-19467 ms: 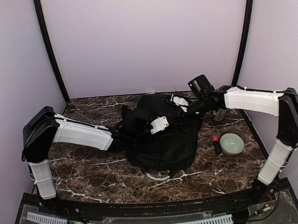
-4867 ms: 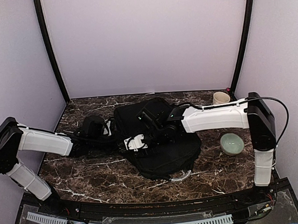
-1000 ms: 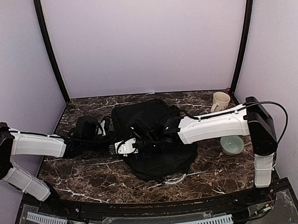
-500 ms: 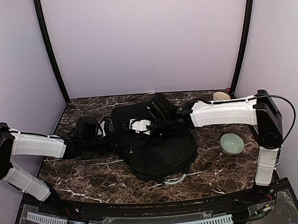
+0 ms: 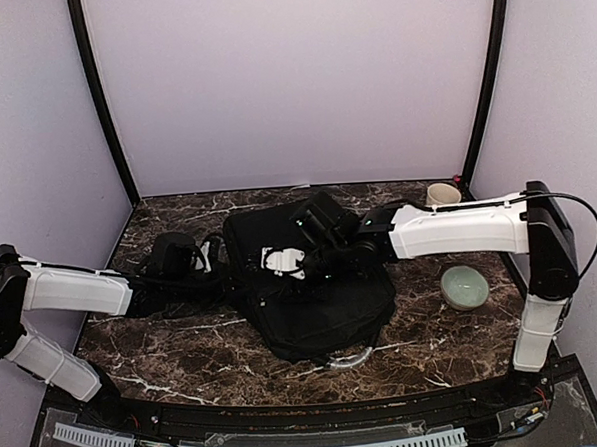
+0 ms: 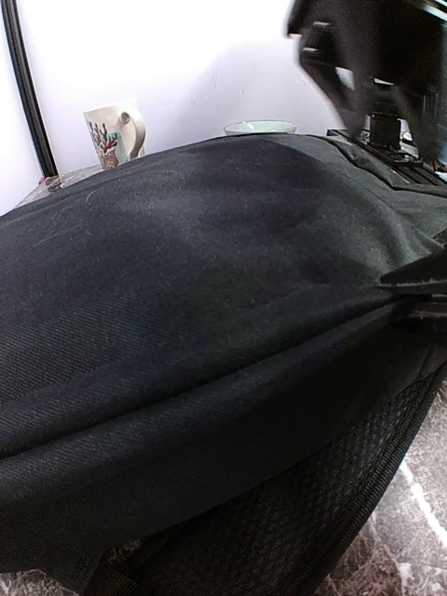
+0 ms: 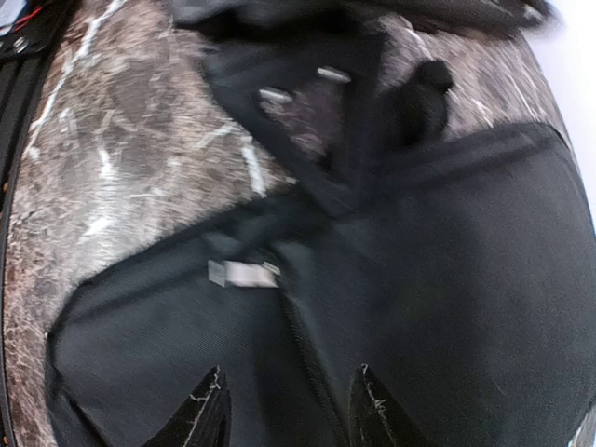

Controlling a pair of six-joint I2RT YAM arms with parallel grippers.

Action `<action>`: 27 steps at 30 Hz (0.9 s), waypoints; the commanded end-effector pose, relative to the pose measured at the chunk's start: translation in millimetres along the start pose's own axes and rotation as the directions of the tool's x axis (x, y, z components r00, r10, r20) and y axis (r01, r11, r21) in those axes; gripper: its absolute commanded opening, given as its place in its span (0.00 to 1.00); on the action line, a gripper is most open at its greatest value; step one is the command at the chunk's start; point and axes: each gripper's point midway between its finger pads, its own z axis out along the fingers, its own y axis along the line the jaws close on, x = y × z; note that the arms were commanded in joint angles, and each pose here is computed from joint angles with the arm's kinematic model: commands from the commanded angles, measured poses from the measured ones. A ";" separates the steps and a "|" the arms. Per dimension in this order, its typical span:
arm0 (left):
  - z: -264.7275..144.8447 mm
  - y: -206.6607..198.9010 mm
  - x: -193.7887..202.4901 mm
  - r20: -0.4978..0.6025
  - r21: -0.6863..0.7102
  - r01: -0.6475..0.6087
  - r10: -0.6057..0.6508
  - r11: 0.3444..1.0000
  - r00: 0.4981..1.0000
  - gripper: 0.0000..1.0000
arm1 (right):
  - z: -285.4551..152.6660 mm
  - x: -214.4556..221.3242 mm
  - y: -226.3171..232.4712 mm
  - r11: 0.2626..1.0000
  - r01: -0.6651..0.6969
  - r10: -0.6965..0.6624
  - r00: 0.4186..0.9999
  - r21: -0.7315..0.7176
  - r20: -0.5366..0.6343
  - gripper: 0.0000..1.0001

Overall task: Pack the student bag
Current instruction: Pick up the student bag from the upper front pocket.

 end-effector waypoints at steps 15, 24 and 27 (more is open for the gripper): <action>-8.6 -17.4 -13.6 0.053 0.061 -0.028 0.025 0.998 0.998 0.00 | 49.0 -20.9 23.5 0.944 0.288 -0.278 0.957 0.162 -0.081 0.38; -8.6 -18.0 -12.4 0.048 0.068 -0.023 0.020 0.997 0.999 0.00 | 57.3 -28.6 23.5 0.933 0.305 -0.298 0.952 0.192 -0.063 0.29; -9.4 -18.0 -12.3 0.049 0.068 -0.023 0.020 0.997 0.999 0.00 | 57.9 -28.5 20.2 0.927 0.308 -0.300 0.951 0.214 -0.070 0.19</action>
